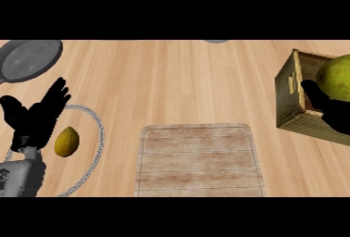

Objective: Pick the pear from the cutting board and place it in the basket

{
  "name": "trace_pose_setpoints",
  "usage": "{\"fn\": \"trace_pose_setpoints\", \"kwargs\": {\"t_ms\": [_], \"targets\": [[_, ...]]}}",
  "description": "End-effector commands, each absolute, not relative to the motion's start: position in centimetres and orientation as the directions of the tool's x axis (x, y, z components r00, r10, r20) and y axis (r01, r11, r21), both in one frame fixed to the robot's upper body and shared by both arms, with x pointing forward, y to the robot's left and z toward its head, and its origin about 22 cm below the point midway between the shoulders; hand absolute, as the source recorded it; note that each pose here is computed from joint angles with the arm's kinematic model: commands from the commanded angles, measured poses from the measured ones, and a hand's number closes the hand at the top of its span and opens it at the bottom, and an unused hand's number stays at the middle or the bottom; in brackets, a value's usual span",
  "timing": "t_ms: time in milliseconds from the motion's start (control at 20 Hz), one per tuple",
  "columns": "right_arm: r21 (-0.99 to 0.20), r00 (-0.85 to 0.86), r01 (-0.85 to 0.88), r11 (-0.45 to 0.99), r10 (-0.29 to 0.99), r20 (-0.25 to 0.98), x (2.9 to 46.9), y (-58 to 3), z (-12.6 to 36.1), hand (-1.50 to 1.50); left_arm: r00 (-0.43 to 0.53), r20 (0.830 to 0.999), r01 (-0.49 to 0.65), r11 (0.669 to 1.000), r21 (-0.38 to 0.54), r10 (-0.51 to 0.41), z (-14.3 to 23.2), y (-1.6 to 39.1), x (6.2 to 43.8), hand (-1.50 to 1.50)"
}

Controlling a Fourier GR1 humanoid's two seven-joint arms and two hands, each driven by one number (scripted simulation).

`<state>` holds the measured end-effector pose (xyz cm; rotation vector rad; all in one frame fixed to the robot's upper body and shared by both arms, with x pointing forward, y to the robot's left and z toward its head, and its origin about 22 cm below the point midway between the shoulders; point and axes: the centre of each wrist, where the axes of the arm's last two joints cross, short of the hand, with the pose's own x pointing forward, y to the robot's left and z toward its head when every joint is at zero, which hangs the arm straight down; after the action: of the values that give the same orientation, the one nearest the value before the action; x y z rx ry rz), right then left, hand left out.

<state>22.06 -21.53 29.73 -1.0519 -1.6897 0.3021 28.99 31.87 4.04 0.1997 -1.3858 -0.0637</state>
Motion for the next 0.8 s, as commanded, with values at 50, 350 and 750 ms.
{"fn": "trace_pose_setpoints", "kwargs": {"t_ms": [50, 350, 750], "targets": [[-0.649, -0.008, 0.482, 0.588, 0.744, 0.668, 23.4, -27.3, 30.8, 1.50, 0.193, 0.968, -0.060, 0.982, 0.177, -0.163, 2.6, 30.3, 29.3, 0.00], [-0.668, 0.014, 0.482, 0.567, 0.757, 0.653, 26.3, -31.6, 29.0, 1.50, 0.190, 0.969, -0.072, 0.982, 0.174, -0.158, 3.5, 32.2, 28.1, 0.00], [-0.620, 0.178, 0.645, 0.447, 0.701, 0.691, 26.1, -36.2, 24.2, 1.50, 0.178, 0.970, -0.064, 0.982, 0.176, -0.163, 3.1, 31.7, 28.2, 0.00]]}}
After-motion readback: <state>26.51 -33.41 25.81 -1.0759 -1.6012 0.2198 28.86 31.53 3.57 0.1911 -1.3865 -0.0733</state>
